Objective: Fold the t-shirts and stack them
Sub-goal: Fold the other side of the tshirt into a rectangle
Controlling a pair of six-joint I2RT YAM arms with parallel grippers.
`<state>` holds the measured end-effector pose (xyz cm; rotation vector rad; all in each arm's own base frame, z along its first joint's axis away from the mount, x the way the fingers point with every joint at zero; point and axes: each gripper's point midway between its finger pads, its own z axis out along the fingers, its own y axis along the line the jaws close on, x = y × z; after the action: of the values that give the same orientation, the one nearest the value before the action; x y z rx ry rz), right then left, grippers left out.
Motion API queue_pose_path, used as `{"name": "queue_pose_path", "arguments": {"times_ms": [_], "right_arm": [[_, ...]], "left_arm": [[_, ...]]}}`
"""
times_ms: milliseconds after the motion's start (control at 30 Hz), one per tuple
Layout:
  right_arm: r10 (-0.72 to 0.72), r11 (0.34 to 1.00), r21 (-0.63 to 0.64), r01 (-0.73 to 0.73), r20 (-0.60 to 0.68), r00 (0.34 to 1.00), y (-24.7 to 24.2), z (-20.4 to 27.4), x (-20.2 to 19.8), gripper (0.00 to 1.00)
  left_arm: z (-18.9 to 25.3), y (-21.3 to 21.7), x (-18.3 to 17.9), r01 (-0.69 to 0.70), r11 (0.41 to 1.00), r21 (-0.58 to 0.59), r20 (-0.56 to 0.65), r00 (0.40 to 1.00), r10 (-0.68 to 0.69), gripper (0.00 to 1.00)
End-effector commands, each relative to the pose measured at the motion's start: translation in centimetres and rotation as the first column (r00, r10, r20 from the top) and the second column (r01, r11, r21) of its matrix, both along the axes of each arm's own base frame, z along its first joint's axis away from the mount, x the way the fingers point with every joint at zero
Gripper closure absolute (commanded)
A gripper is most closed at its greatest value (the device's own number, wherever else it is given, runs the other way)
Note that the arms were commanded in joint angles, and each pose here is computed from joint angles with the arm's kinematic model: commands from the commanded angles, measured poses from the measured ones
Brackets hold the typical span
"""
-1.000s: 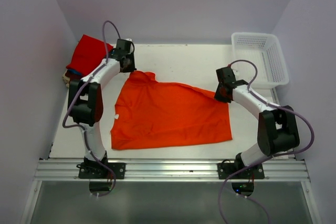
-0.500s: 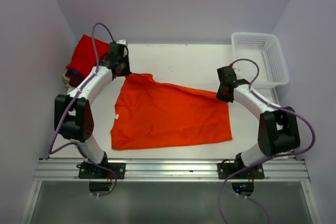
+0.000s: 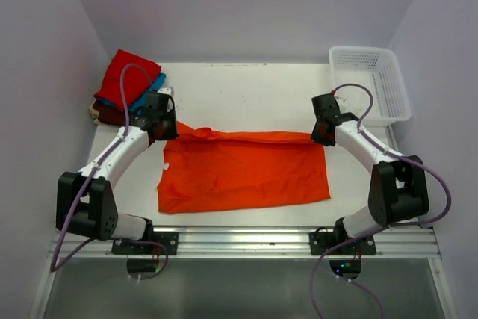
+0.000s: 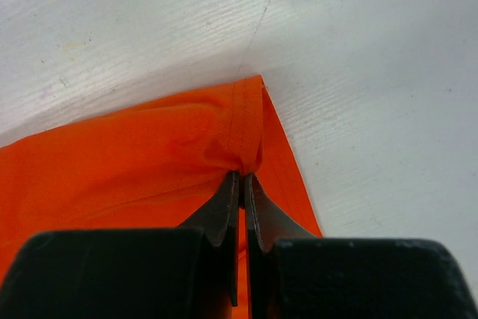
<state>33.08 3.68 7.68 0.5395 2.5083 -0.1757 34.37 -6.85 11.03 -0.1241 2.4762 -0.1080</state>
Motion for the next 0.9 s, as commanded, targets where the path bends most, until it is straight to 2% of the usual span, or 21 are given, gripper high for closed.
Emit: {"name": "queue_pose_path", "arguments": {"times_ms": [0, 200, 467, 867], "right_arm": [[-0.017, 1.000, -0.021, 0.018, 0.027, 1.000, -0.8, 1.1, -0.1, 1.00], [-0.013, 1.000, -0.020, 0.013, 0.001, 1.000, -0.8, 0.3, -0.8, 1.00], [-0.017, 1.000, -0.023, 0.017, -0.030, 0.999, -1.0, -0.7, -1.9, 1.00], [-0.014, 1.000, -0.009, 0.013, -0.029, 0.999, -1.1, -0.3, -3.6, 1.00]], "left_arm": [[0.5, -0.1, -1.9, -0.001, 1.000, -0.030, 0.007, 1.000, 0.002, 1.00], [0.4, 0.4, -4.6, -0.010, 0.999, -0.034, 0.001, 1.000, 0.010, 1.00], [-0.6, -1.1, -7.7, 0.010, 0.997, -0.076, -0.038, 0.999, -0.013, 1.00], [-0.6, -0.8, -9.7, -0.034, 0.997, -0.063, -0.076, 0.997, 0.030, 1.00]]}}
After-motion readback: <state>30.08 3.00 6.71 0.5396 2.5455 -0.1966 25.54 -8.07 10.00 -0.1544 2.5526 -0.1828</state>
